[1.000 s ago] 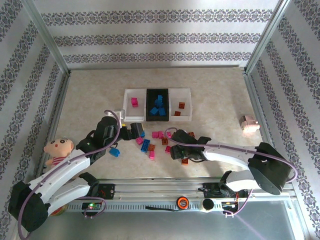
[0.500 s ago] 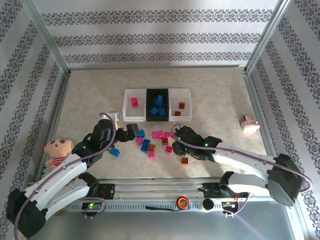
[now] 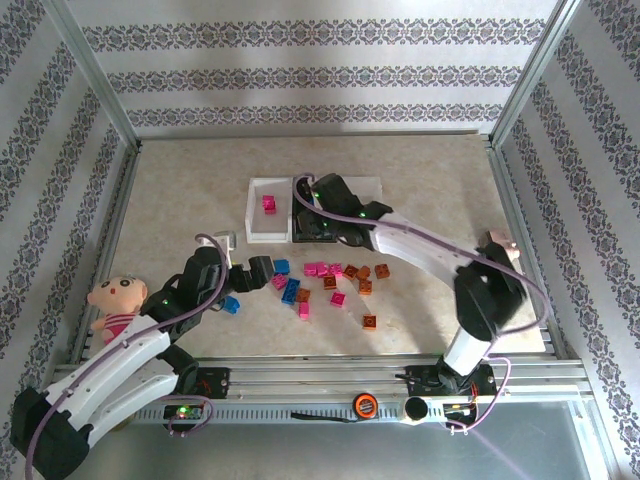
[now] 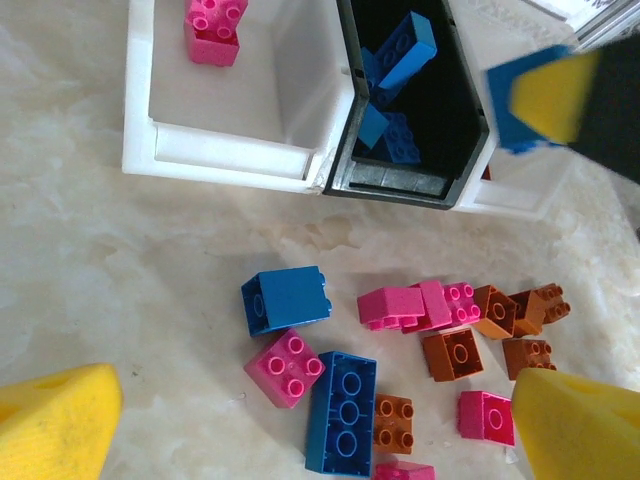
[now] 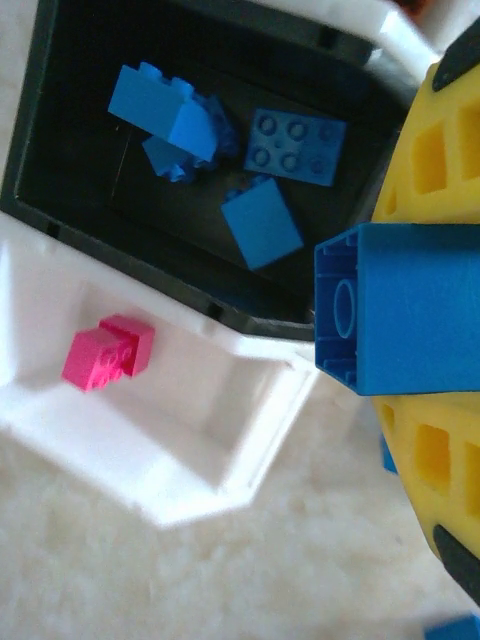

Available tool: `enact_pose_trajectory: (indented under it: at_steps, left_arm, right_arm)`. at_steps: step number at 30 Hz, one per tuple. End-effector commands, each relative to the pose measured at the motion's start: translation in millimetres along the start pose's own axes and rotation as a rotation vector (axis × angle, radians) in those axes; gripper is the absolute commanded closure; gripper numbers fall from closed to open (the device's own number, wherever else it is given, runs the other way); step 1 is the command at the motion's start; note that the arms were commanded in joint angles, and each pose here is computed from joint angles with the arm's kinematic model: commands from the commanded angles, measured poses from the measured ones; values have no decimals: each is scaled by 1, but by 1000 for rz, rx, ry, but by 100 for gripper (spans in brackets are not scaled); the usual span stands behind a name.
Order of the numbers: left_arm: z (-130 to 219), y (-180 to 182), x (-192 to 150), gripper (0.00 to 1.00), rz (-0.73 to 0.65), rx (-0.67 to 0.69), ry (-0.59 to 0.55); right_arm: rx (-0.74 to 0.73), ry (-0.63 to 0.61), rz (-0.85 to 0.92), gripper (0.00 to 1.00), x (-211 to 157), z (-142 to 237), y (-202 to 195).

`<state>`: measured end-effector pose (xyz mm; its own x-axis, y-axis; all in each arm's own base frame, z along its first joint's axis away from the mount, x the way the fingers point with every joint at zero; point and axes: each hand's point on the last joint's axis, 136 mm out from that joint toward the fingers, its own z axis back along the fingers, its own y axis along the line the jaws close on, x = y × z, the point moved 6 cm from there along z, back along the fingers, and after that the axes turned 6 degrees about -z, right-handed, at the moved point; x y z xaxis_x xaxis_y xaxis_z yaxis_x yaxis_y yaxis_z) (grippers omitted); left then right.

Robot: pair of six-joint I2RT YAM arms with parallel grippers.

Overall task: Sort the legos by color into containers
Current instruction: Place the lego in the container, then pick up the lego from the bottom-left of the table.

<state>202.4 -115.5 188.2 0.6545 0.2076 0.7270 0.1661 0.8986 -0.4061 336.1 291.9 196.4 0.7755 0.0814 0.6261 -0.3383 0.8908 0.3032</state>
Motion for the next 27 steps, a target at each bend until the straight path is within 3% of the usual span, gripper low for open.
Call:
enact_pose_trajectory:
  at_steps: [1, 8, 10, 12, 13, 16, 21, 27]
  left_arm:
    - [6, 10, -10, 0, 25, 49, 23]
    - [10, 15, -18, 0, 34, 74, 53]
    - [13, 19, -19, 0, 41, 104, 57]
    - [16, 23, -19, 0, 49, 136, 56]
    - [17, 25, -20, 0, 50, 156, 58]
    - [20, 31, -21, 0, 57, 201, 64]
    - [21, 44, -30, 0, 80, 297, 91]
    - [-2, 55, -51, 8, 73, 355, 180]
  right_arm:
    - [-54, -18, 21, 75, 21, -16, -5]
    - [-92, 25, -58, 69, 28, -63, -20]
    - [-85, 26, -65, 63, 31, -70, -18]
    - [-78, 25, -72, 51, 32, -72, -16]
    - [-74, 19, -75, 44, 34, -71, -15]
    - [-61, -1, -76, 39, 38, -61, -13]
    - [-16, -40, -73, 36, 33, -32, -6]
    - [30, -58, -65, 35, 6, -5, -1]
